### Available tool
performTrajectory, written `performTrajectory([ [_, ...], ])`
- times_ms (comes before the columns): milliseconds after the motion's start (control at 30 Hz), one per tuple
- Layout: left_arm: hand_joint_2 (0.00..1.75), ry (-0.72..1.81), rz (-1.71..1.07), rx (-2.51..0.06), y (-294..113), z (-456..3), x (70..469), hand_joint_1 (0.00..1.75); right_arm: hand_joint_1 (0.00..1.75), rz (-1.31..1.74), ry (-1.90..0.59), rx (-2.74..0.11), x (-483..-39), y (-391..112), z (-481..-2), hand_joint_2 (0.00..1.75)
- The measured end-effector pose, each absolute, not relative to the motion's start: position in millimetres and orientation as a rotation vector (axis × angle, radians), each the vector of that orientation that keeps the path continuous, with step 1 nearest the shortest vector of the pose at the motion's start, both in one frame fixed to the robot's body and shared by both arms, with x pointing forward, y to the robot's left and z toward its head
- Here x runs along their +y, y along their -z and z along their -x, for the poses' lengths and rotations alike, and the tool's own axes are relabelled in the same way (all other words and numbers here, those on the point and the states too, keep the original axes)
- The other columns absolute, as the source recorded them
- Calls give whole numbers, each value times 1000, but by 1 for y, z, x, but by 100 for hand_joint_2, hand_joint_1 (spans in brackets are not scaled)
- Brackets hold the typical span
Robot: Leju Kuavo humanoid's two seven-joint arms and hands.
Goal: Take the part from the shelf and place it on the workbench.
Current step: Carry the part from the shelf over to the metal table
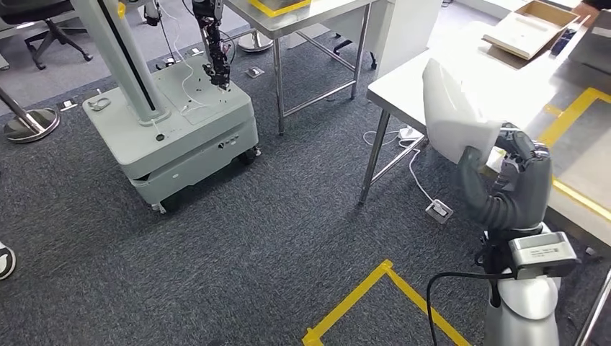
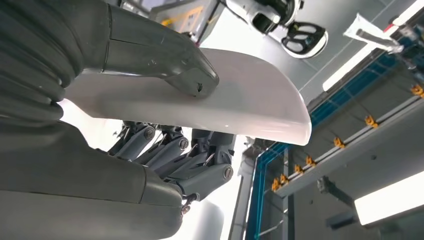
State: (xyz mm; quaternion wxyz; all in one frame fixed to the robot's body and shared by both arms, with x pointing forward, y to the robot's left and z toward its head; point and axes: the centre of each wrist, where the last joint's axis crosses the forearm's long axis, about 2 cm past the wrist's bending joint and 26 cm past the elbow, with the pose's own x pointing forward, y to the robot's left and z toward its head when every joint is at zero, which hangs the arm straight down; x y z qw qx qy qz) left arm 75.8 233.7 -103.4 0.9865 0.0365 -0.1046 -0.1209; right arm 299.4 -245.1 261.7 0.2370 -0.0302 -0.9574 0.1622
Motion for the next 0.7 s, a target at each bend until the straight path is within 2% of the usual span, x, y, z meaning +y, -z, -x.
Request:
performTrajectory([
  [700, 175, 262, -62, -199, 102, -83, 234, 0, 175, 166, -440, -2620, -252, -267, -290, 175],
])
